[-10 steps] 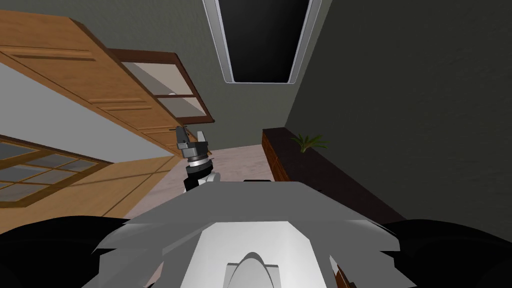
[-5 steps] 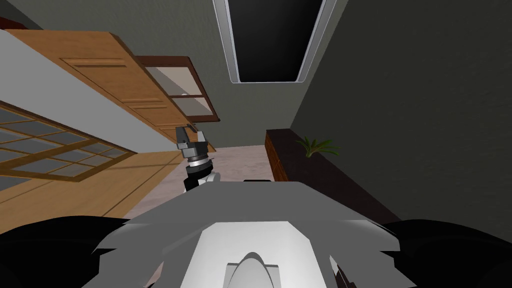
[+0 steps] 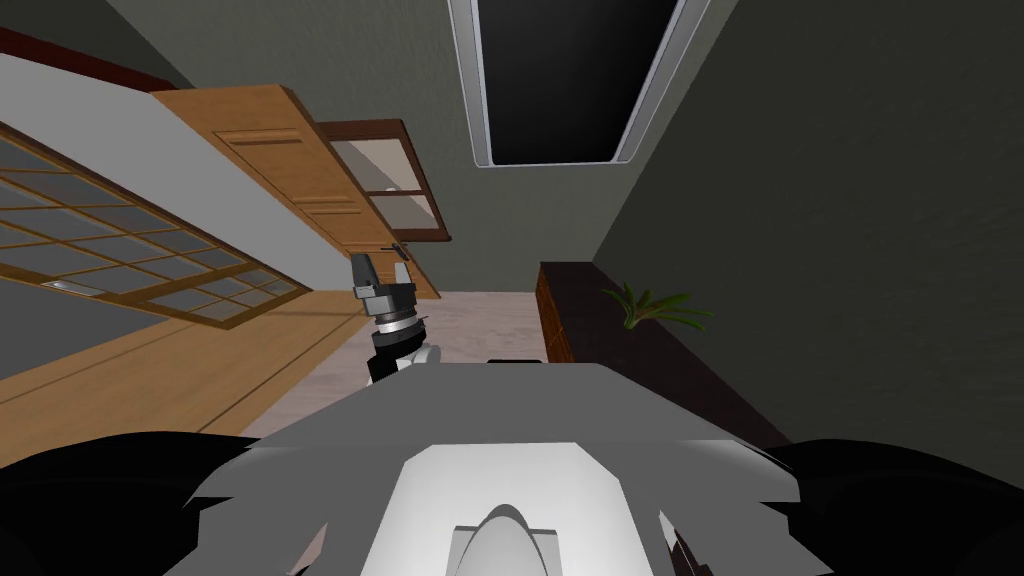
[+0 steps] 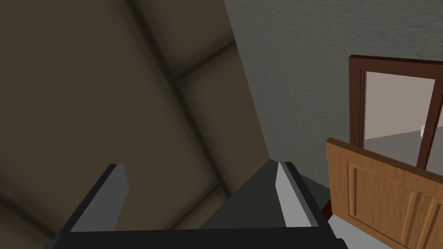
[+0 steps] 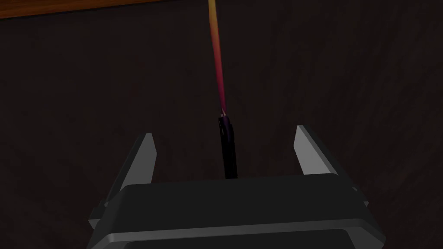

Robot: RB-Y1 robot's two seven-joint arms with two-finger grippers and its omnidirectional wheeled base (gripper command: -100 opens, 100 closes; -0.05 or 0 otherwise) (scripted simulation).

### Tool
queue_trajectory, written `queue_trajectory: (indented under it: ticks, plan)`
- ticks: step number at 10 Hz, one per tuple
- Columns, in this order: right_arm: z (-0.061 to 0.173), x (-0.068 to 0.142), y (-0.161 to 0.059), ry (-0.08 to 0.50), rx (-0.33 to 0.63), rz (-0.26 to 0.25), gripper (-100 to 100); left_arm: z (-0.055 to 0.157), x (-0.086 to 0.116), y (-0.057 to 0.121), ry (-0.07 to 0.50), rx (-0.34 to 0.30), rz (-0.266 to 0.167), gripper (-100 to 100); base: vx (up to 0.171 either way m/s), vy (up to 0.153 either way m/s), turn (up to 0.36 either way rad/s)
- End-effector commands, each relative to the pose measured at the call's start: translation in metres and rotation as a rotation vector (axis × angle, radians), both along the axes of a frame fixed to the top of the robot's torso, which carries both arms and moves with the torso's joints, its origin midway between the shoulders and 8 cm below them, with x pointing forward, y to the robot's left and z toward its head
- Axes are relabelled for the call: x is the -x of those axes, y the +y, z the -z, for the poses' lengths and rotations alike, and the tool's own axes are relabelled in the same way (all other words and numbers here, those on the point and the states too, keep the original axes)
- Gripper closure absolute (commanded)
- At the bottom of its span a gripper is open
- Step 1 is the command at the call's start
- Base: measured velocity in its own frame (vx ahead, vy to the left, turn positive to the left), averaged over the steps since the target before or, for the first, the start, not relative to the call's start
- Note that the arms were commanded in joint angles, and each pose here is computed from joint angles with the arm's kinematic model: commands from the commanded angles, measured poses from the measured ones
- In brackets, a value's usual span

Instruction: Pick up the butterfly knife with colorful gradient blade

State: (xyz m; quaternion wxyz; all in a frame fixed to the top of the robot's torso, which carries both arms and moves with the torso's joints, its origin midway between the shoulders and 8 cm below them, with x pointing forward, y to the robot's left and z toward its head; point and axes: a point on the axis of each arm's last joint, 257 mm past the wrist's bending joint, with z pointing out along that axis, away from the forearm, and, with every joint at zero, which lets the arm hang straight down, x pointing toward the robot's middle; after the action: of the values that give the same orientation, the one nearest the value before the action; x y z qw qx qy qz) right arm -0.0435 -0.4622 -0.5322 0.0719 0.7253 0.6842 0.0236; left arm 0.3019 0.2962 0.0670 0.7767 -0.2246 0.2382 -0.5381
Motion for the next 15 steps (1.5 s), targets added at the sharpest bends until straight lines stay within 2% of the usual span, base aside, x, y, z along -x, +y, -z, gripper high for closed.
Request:
queue_trajectory:
  ticks: [1,3,4,5,6,9,10,11,15]
  plan:
    - [0.003,0.008,-0.008,0.027,0.011,0.001,-100,0.0,0.0,0.0,0.0,0.0,0.0,0,0.031,-0.062,0.053]
    - [0.001,0.039,-0.028,0.108,0.044,-0.004,-100,0.0,0.0,0.0,0.0,0.0,0.0,0,0.05,-0.069,0.167]
    - [0.002,0.026,-0.022,0.079,0.032,-0.003,-100,0.0,0.0,0.0,0.0,0.0,0.0,0,0.03,-0.054,0.059]
    - [0.002,0.027,-0.023,0.085,0.035,-0.003,0,0.0,0.0,0.0,0.0,0.0,0.0,0,0.005,-0.01,-0.006]
    - [0.011,0.024,-0.02,0.074,0.039,-0.001,-100,0.0,0.0,0.0,0.0,0.0,0.0,0,-0.015,-0.017,0.015]
    - [0.025,0.02,-0.014,0.061,0.043,0.0,-100,0.0,0.0,0.0,0.0,0.0,0.0,0,-0.031,-0.024,0.014]
    - [0.022,0.021,-0.015,0.064,0.042,0.001,-100,0.0,0.0,0.0,0.0,0.0,0.0,0,-0.013,-0.01,0.003]
    - [0.022,0.02,-0.015,0.063,0.042,0.0,100,0.0,0.0,0.0,0.0,0.0,0.0,0,0.0,0.0,0.0]
    - [0.022,0.022,-0.015,0.066,0.042,-0.001,100,0.0,0.0,0.0,0.0,0.0,0.0,0,0.0,0.0,0.0]
